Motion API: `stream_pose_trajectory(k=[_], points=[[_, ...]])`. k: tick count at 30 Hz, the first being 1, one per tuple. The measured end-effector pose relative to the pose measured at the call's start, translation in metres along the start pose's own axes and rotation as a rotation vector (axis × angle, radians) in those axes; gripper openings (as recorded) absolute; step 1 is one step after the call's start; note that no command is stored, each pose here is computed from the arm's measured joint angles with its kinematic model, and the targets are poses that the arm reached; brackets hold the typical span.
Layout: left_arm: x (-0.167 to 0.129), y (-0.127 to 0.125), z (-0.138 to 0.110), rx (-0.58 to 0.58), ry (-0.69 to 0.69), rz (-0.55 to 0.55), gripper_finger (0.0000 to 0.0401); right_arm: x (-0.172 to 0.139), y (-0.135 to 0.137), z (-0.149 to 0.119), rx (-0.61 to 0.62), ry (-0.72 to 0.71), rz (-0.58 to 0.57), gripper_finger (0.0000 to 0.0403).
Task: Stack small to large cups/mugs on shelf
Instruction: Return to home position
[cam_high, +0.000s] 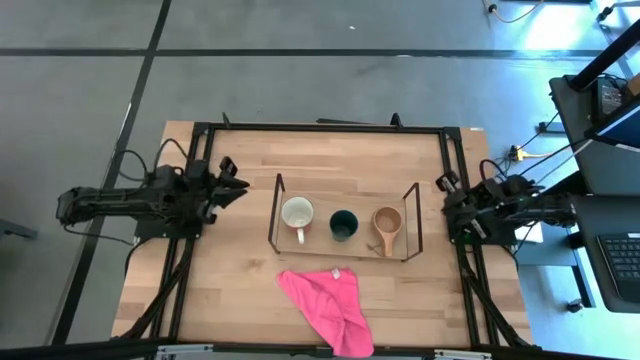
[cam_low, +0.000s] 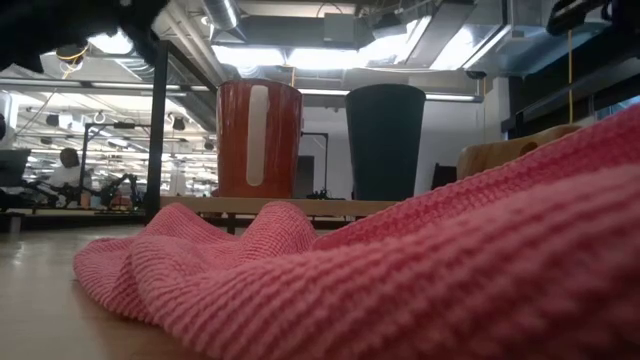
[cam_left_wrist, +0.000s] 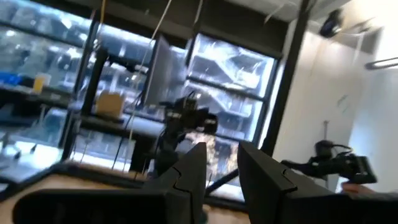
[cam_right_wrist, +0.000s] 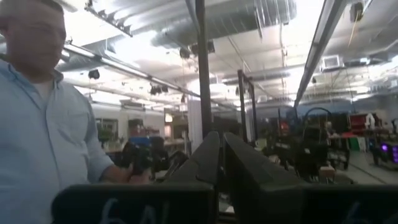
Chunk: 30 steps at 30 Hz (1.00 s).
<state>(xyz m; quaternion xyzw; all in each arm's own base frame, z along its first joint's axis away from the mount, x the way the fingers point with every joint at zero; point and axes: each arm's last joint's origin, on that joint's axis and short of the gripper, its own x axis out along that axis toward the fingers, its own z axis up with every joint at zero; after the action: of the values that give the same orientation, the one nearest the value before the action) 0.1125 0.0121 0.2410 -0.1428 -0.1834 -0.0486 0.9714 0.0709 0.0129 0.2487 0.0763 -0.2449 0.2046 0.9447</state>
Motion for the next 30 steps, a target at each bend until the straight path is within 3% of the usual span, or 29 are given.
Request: stream_pose_trajectory(k=[10,16,20,30], points=[[-0.003,0.008,-0.005,0.027,0.019,0.06,0.0085,-0.009,-0.008,-0.045,-0.027,0.103,-0.028,0.0026],[-0.016,0.014,-0.029,0.014,-0.035,0.049,0.0085,-0.009,-0.011,-0.047,-0.072,0.126,-0.099,0.0026],[-0.016,0.016,-0.031,0.034,-0.012,0.07,0.0085,-0.009,-0.012,-0.05,-0.12,0.151,-0.111,0.0026],[-0.018,0.023,-0.048,0.062,0.166,0.164,0.0085,-0.011,-0.013,-0.058,-0.169,0.246,-0.117,0.0026]])
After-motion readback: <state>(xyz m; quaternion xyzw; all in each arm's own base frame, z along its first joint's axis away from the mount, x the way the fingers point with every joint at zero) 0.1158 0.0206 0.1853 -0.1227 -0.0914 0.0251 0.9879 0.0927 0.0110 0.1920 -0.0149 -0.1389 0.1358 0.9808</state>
